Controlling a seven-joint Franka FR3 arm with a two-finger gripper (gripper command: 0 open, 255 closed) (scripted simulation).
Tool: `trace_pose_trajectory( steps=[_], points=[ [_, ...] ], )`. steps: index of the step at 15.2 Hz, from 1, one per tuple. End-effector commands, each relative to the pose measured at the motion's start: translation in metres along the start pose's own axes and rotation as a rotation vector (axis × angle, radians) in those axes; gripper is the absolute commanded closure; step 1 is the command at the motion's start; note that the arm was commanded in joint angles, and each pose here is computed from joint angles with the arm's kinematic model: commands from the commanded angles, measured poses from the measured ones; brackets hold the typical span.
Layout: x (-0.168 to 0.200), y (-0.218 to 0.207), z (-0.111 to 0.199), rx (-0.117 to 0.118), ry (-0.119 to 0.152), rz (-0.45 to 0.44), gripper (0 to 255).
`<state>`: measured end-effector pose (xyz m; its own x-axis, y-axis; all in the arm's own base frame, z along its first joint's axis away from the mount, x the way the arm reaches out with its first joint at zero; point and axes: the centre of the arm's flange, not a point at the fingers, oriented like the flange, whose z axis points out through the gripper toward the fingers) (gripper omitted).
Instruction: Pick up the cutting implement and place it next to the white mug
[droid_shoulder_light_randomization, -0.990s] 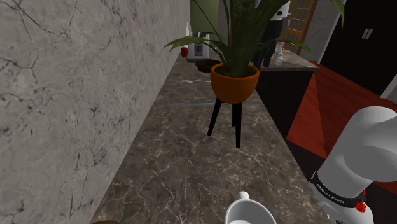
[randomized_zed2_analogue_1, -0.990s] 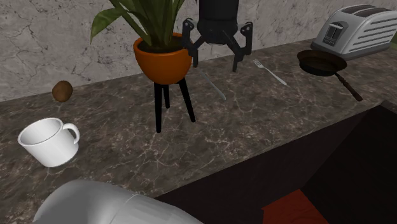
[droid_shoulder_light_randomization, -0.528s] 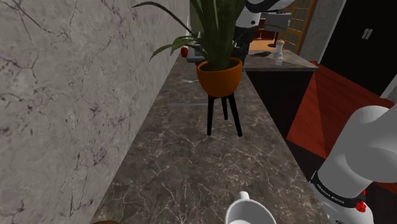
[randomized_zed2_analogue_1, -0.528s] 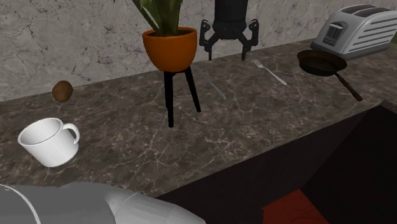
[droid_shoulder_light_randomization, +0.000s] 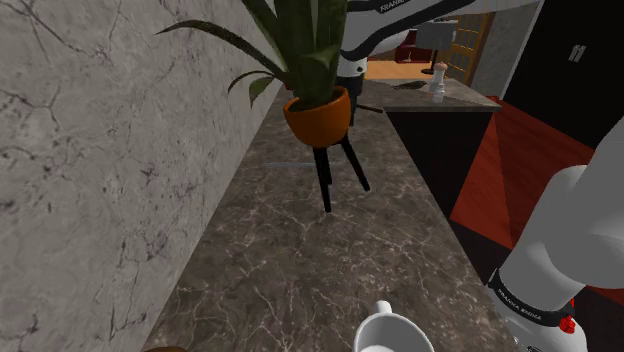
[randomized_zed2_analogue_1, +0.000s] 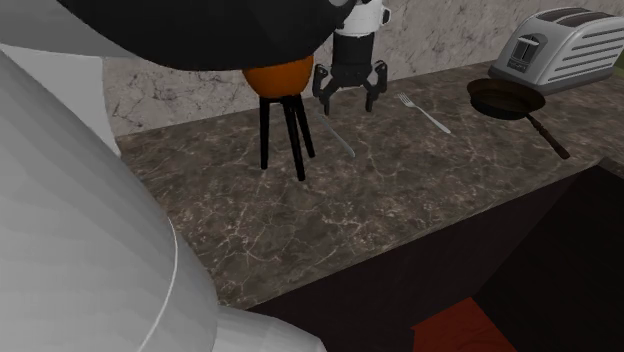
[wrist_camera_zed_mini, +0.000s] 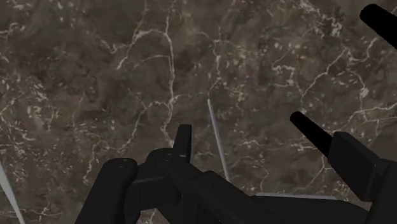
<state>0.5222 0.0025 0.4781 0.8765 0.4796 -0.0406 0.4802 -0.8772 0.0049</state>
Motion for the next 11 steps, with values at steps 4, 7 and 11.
trace_pose_trajectory(
  steps=[4,7,11],
  points=[
    [0.057,0.004,0.036,-0.002,-0.006,-0.131,0],
    [0.091,0.004,0.057,-0.003,-0.009,-0.208,0],
    [0.120,0.001,0.079,-0.005,-0.011,-0.273,0]
  ],
)
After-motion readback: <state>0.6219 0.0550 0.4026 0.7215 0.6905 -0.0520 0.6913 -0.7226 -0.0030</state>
